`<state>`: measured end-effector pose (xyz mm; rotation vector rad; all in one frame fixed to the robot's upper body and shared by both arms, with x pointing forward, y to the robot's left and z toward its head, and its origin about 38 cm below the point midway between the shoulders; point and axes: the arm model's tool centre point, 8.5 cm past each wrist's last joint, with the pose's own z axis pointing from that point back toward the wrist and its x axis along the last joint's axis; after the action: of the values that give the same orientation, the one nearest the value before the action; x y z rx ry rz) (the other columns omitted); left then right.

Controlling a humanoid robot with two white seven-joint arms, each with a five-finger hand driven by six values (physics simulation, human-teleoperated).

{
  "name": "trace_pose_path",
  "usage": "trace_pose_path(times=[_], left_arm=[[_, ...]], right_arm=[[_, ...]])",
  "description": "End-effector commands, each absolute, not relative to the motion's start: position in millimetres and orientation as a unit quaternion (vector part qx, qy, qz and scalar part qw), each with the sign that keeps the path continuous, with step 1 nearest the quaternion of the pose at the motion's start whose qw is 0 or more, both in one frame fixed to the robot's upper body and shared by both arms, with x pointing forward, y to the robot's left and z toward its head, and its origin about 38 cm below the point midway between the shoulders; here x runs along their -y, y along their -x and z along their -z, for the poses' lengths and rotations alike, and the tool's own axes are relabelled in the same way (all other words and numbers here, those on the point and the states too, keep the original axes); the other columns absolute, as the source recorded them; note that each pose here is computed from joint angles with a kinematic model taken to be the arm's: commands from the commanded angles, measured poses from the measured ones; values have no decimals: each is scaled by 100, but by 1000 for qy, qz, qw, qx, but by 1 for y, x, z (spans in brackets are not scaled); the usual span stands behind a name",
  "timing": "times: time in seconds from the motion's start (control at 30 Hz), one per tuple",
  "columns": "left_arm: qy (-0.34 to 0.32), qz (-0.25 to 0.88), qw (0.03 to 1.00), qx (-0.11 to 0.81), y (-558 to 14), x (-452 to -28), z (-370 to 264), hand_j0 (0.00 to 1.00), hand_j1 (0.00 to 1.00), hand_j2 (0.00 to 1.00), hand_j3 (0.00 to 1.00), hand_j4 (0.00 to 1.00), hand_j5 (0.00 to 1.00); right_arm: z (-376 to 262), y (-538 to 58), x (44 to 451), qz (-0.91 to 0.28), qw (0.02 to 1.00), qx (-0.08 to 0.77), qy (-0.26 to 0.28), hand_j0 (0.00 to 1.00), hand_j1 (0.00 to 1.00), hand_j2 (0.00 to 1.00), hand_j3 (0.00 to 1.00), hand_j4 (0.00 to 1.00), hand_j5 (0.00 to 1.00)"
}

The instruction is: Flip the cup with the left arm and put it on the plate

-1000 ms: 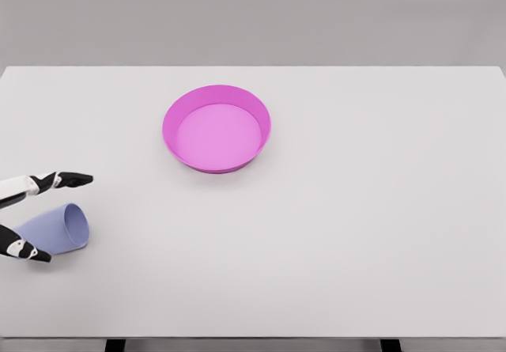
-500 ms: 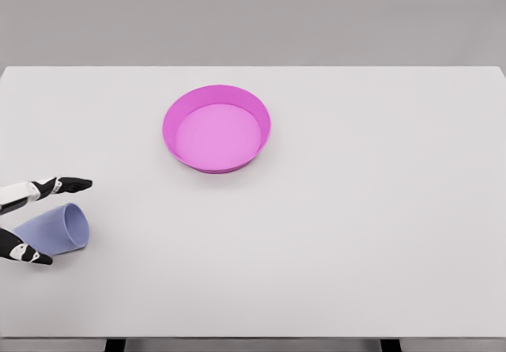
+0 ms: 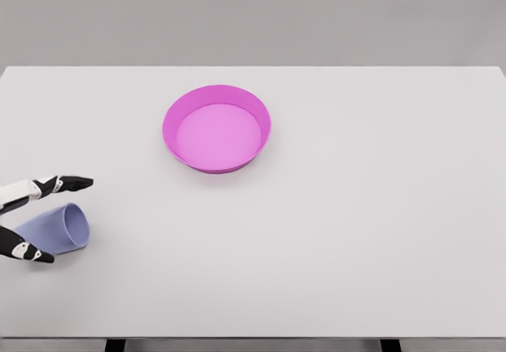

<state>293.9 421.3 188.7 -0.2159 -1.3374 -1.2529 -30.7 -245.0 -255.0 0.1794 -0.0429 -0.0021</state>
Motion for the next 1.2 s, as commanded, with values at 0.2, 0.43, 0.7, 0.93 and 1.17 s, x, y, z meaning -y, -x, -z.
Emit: trace_pose_path(times=[0.2,0.43,0.7,0.93,1.17], left_arm=[[83,524,616,583,-300,-431,-182,100,100,100,100,100,100],[89,524,616,581,-298,-428,-175,100,100,100,100,100,100],[91,522,619,580,-298,-427,-171,100,100,100,100,100,100],[87,520,620,580,-299,-430,-171,100,100,100,100,100,100],[87,520,622,579,-298,-430,-170,100,100,100,100,100,100]], right_arm=[[255,31,245,1,996,21,-90,100,100,100,100,100,100],[255,31,245,1,996,21,-90,100,100,100,100,100,100],[255,31,245,1,996,21,-90,100,100,100,100,100,100],[255,31,245,1,996,21,-90,100,100,100,100,100,100],[255,31,245,1,996,21,-90,100,100,100,100,100,100]])
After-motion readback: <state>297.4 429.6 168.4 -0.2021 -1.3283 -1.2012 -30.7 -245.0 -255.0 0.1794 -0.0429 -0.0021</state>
